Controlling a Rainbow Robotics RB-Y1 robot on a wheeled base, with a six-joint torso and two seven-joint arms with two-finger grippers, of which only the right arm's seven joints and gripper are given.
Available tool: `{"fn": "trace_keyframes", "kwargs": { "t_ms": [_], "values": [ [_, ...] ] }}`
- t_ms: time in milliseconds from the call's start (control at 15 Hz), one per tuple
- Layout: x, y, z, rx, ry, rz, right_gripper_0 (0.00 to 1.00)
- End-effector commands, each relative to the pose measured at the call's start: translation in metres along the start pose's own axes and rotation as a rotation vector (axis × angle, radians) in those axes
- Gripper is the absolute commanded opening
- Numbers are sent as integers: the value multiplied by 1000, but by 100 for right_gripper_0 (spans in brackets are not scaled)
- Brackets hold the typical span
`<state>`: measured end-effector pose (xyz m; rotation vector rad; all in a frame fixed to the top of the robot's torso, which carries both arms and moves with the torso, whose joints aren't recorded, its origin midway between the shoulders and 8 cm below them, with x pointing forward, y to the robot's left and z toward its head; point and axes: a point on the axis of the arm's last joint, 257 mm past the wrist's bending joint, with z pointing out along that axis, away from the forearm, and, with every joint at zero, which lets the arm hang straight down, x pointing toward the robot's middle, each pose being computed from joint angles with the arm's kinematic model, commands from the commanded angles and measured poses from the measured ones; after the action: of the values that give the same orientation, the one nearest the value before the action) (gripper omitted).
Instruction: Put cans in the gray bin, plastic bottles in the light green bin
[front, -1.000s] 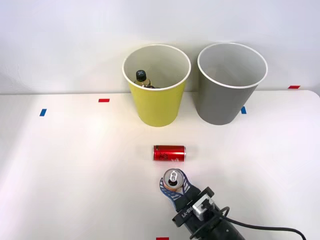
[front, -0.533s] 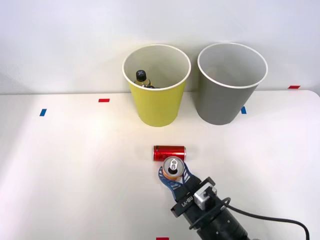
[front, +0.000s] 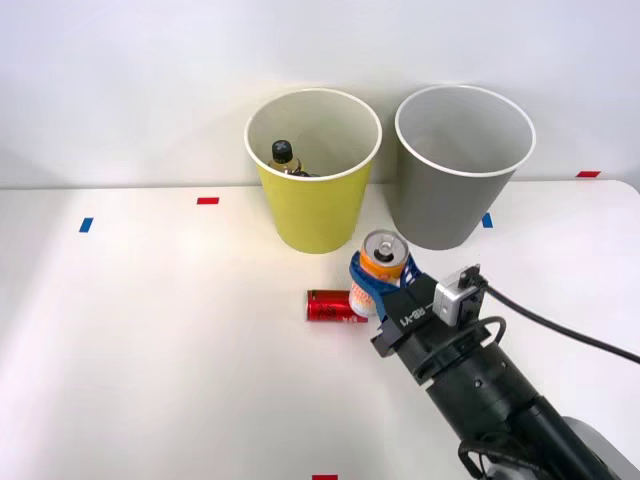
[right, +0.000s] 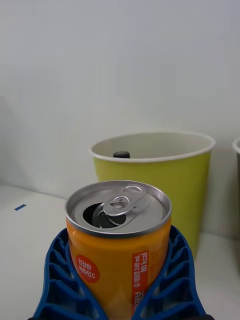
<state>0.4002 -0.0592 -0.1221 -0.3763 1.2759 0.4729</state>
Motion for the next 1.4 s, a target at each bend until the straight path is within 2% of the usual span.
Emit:
{"fn": "trace_keyframes", "kwargs": {
  "t_ms": [67,333,800,1133,1400],
  "values": [
    [-33,-23,20,34,-80,7,0],
    [-74,-49,43,63,-167,15,0],
    [-137,-113,101,133,-136,-13,0],
    [-146,-149,117,191,-44,8,0],
    [-136,-186,139,228,-53,-23,0]
  ]
}}
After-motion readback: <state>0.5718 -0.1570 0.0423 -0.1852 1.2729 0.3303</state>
